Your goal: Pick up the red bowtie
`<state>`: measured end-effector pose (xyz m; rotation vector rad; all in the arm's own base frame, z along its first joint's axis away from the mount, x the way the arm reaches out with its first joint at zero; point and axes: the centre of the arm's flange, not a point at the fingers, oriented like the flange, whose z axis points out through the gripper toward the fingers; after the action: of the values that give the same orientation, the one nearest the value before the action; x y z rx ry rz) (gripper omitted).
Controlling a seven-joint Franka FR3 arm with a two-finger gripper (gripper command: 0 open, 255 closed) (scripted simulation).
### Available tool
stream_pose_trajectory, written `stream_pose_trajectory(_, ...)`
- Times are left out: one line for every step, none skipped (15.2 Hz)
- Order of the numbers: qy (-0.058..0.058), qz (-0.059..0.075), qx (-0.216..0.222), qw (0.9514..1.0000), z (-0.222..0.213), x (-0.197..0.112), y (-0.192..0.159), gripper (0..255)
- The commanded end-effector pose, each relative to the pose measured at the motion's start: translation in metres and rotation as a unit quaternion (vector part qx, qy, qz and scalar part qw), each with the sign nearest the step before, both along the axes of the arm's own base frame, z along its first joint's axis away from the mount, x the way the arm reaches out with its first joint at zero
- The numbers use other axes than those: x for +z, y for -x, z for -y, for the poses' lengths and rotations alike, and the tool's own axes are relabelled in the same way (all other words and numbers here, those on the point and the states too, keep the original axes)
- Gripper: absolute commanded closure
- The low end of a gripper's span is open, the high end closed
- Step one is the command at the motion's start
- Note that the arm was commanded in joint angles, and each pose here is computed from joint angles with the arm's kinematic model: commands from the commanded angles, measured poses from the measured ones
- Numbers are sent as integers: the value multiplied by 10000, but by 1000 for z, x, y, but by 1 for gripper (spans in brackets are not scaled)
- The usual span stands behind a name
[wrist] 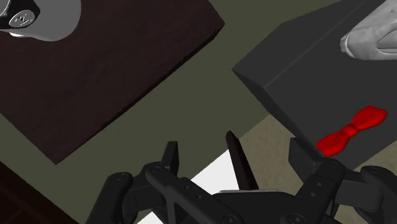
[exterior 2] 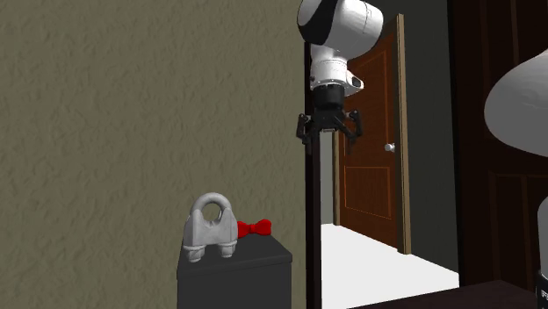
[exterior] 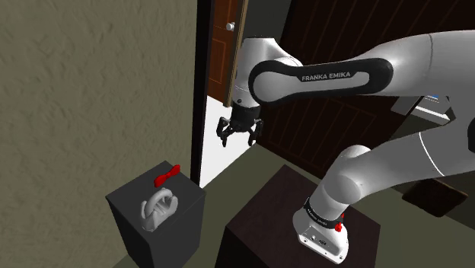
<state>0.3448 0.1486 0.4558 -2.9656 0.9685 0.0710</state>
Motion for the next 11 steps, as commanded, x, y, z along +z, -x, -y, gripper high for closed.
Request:
stream_pose_trajectory(-2,9,-391,9992,-22,-15,-8,0)
stream_pose_trajectory(1,11,-573,9984,-31,-23,-14,0)
stream_pose_trajectory(3,13,-754,9972,-40,-30,-20,0)
stream_pose_trajectory(5,15,-935,9956,-48,-38,-27,0)
stream_pose_trajectory(7,17,-1115,9938,-56,-45,-33,0)
stream_pose_trajectory(10,19,-1296,9916,-64,-53,-40,0)
stream_pose_trajectory(12,21,-1476,9891,-72,-60,-48,0)
stream_pose_trajectory(14,22,-1655,9862,-79,-68,-55,0)
stream_pose_trajectory(17,24,-1834,9830,-87,-75,-63,0)
stream_pose_trajectory(19,26,-2012,9795,-94,-83,-71,0)
stream_pose_trajectory(21,28,-2190,9757,-100,-90,-79,0)
